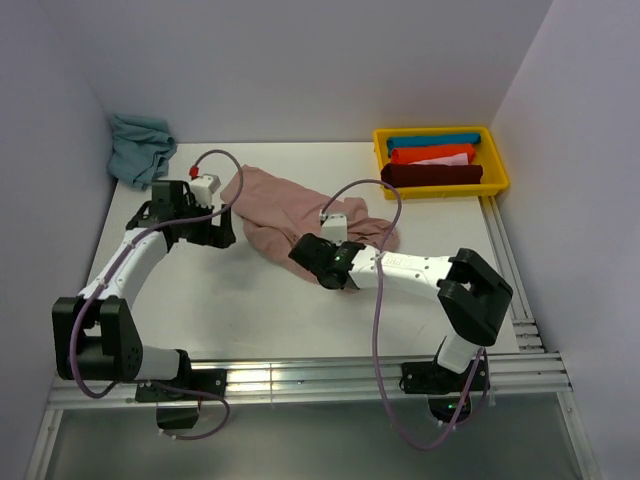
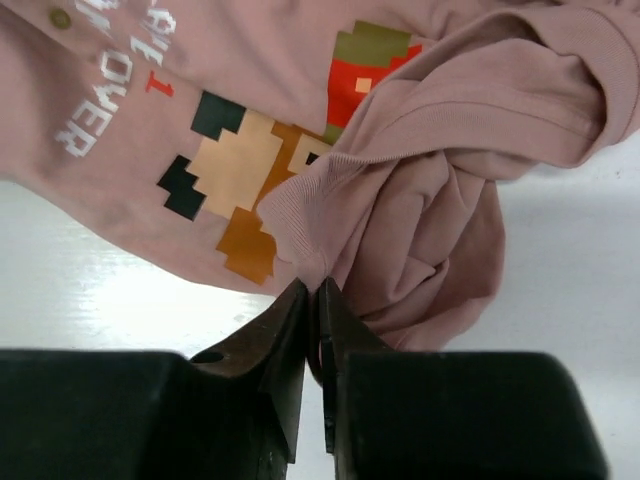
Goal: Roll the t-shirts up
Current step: Flatten the tshirt
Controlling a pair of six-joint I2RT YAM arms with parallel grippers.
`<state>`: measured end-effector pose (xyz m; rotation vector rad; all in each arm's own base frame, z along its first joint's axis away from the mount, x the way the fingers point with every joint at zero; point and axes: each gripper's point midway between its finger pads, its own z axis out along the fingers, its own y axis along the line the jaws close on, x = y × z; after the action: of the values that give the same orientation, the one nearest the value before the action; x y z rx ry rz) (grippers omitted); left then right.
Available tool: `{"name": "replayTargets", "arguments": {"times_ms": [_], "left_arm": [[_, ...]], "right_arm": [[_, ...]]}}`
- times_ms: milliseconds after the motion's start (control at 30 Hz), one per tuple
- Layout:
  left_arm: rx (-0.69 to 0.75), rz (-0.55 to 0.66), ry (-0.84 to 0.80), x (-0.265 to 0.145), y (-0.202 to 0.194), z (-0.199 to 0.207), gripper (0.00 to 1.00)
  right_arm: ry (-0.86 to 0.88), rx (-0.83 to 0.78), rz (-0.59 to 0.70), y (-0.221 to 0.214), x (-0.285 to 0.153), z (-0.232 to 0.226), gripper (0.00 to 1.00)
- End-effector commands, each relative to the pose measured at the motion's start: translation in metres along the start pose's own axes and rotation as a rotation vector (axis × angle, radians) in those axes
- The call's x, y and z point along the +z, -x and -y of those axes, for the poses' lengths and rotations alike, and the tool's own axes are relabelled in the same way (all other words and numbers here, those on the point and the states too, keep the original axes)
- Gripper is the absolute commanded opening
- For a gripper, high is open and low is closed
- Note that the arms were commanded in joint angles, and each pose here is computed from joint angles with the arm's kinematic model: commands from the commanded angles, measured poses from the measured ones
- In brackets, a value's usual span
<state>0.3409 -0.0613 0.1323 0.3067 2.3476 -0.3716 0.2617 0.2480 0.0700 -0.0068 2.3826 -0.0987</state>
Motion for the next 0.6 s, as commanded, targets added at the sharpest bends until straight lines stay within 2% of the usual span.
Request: {"name": "replayTargets", "arguments": {"times_ms": [0,100,300,567], "left_arm": [[0.065,-0.013,-0.032,0.014,0.007,0.014,0.99],[0.066,-0.055,-0.066,0.03,-0.002,0.019,0.98],[0.046,-0.088,-0.151,0.056,-0.009,0.03,0.91],[0.009,-0.085,-0.253,0.09,0.001,0.049,0.84]], "right_arm": [[0.007,0.048,0.049,0.034,-0.014,0.006,0.05],[0.019,0.117,0.091,0.06,-0.03,0.02,0.0],[0.066,0.302,0.189,0.111,-0.064,0.062,0.0],[0.001,0.437,0.241,0.131,-0.087,0.12,0.0]]}}
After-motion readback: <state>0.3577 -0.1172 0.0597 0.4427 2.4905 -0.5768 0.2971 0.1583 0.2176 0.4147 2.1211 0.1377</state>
